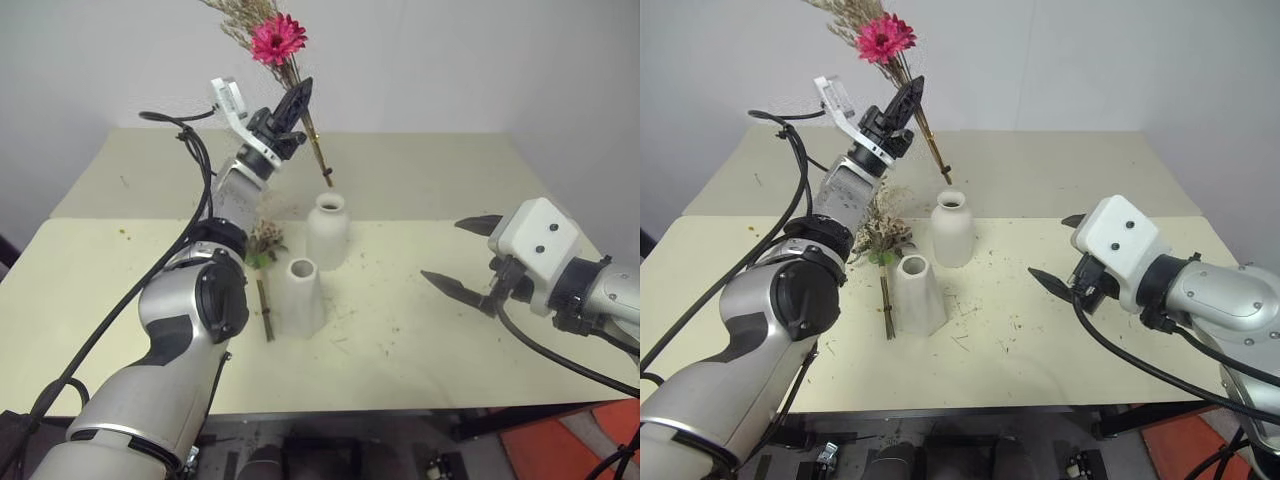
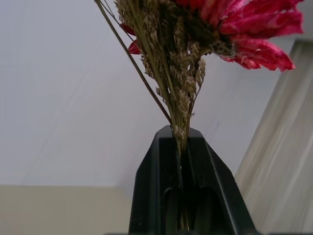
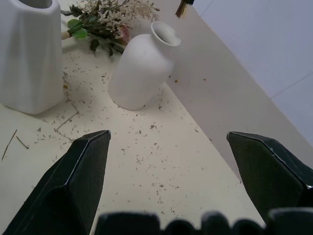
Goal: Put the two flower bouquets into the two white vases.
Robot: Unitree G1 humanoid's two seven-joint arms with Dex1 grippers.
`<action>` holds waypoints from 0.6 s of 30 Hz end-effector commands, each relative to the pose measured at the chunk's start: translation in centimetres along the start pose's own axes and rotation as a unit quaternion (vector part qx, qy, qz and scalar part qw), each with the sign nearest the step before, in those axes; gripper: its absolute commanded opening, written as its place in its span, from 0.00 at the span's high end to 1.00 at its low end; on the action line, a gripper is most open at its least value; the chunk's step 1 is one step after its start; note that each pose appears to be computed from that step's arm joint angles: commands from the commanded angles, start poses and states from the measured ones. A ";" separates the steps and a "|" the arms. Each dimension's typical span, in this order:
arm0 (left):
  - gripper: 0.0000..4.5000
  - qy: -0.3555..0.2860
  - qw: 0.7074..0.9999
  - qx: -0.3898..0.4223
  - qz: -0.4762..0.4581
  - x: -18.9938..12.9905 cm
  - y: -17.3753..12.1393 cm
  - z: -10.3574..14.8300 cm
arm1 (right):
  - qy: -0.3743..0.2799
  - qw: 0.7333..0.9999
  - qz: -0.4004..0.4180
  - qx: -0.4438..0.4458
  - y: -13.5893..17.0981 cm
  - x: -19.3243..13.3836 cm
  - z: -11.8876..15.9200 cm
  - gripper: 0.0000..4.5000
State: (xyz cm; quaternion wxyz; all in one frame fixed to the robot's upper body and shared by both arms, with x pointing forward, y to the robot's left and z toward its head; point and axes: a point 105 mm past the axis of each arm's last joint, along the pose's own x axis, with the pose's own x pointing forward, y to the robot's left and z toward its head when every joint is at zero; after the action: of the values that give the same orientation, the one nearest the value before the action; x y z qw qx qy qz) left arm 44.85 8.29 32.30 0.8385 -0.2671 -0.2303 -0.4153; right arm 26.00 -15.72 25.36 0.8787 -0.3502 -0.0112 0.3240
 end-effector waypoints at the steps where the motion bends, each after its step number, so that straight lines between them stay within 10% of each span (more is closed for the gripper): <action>1: 0.99 0.003 1.000 0.021 -0.015 0.7 -0.7 0.4 | -0.006 1.000 -0.022 -0.006 -0.3 -0.6 0.5 0.00; 18: 0.99 0.096 0.990 0.097 -0.040 -0.5 -0.9 -3.4 | -0.003 1.000 -0.024 -0.004 -0.3 -0.3 0.4 0.00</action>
State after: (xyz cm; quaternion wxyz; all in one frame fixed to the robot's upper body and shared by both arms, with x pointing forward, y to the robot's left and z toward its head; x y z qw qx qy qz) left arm 44.81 6.36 28.86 0.8673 -0.1562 -0.1790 -0.4374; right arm 26.05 -15.91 24.91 0.8854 -0.3444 -0.0056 0.3121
